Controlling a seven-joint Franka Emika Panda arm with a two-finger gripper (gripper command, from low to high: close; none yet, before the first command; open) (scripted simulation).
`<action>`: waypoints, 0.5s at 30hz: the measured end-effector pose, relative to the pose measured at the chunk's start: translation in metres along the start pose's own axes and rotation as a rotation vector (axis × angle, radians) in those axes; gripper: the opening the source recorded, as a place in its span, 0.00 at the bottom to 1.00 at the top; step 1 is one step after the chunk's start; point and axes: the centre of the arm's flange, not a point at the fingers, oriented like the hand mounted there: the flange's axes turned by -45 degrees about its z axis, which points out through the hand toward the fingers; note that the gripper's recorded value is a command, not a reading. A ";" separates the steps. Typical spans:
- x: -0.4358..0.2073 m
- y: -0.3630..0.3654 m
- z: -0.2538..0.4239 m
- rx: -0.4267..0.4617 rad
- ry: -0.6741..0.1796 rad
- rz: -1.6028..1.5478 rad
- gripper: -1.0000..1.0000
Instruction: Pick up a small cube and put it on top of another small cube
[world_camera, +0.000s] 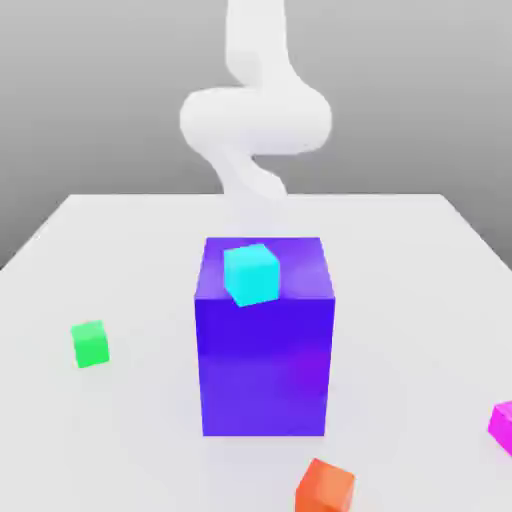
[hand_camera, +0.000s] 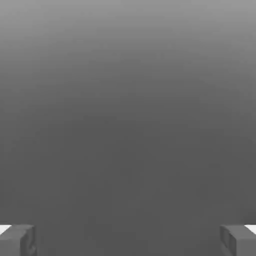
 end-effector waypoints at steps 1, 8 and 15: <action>0.000 -0.011 0.019 -0.007 -0.028 -0.008 0.50; -0.024 -0.089 0.141 -0.035 -0.201 -0.070 0.50; -0.086 -0.167 0.244 -0.027 -0.361 -0.140 0.50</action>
